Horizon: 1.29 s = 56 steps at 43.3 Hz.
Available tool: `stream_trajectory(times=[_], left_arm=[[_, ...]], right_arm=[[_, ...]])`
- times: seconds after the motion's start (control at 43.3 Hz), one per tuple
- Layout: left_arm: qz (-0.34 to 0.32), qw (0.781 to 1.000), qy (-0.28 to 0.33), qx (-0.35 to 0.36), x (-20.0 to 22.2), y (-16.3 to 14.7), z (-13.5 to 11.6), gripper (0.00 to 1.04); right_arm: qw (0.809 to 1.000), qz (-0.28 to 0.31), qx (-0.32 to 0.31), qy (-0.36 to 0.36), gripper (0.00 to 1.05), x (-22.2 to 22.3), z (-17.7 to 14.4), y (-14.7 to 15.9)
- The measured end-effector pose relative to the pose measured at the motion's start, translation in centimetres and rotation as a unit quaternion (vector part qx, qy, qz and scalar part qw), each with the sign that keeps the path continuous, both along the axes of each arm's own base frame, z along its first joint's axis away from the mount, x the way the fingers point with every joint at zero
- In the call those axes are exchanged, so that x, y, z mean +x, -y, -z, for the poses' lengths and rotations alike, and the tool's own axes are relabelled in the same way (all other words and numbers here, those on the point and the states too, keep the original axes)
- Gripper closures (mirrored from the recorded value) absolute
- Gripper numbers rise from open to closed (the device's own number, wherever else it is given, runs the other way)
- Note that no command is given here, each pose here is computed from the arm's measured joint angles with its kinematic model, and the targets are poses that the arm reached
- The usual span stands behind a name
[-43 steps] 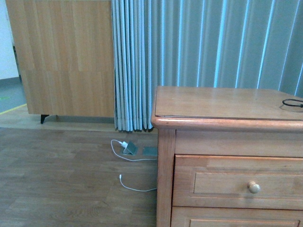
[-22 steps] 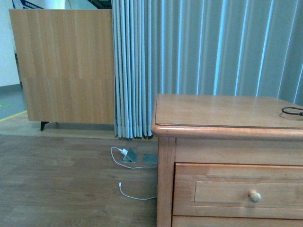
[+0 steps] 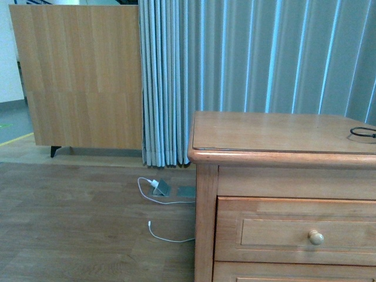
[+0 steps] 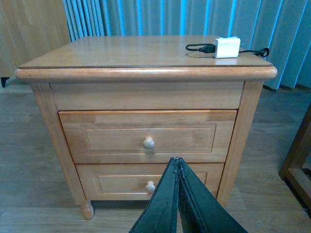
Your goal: Place pink marker in drawer with both arms
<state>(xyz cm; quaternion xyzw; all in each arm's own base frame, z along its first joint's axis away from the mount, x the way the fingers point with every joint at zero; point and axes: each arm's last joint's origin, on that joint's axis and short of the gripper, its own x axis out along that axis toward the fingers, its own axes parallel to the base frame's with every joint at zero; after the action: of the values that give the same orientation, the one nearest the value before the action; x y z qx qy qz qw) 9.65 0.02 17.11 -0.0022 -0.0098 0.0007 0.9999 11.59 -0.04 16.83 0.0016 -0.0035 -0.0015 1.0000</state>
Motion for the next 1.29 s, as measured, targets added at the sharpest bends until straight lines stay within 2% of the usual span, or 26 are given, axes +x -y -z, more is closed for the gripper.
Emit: stream_trajectory(times=[0.462,0.531,0.924,1.04,1.294], left_arm=[[0.000,1.000,0.000,0.000,0.0,0.0,0.0,0.06],[0.000,1.000,0.000,0.000,0.0,0.0,0.0,0.06],[0.000,1.000,0.000,0.000,0.0,0.0,0.0,0.06],[0.000,1.000,0.000,0.000,0.0,0.0,0.0,0.06],[0.000,1.000,0.000,0.000,0.0,0.0,0.0,0.06]], right_arm=[[1.000,0.000,0.000,0.000,1.03,-0.9,0.1,0.0],[1.000,-0.001,0.000,-0.017,1.03,-1.5,0.5,0.0],[1.000,-0.001,-0.001,-0.002,1.02,-1.8,0.3,0.0],[1.000,-0.001,-0.001,-0.002,0.81,-1.8,0.3,0.0],[1.000,-0.001,-0.001,-0.002,0.24,-1.8,0.3,0.0]])
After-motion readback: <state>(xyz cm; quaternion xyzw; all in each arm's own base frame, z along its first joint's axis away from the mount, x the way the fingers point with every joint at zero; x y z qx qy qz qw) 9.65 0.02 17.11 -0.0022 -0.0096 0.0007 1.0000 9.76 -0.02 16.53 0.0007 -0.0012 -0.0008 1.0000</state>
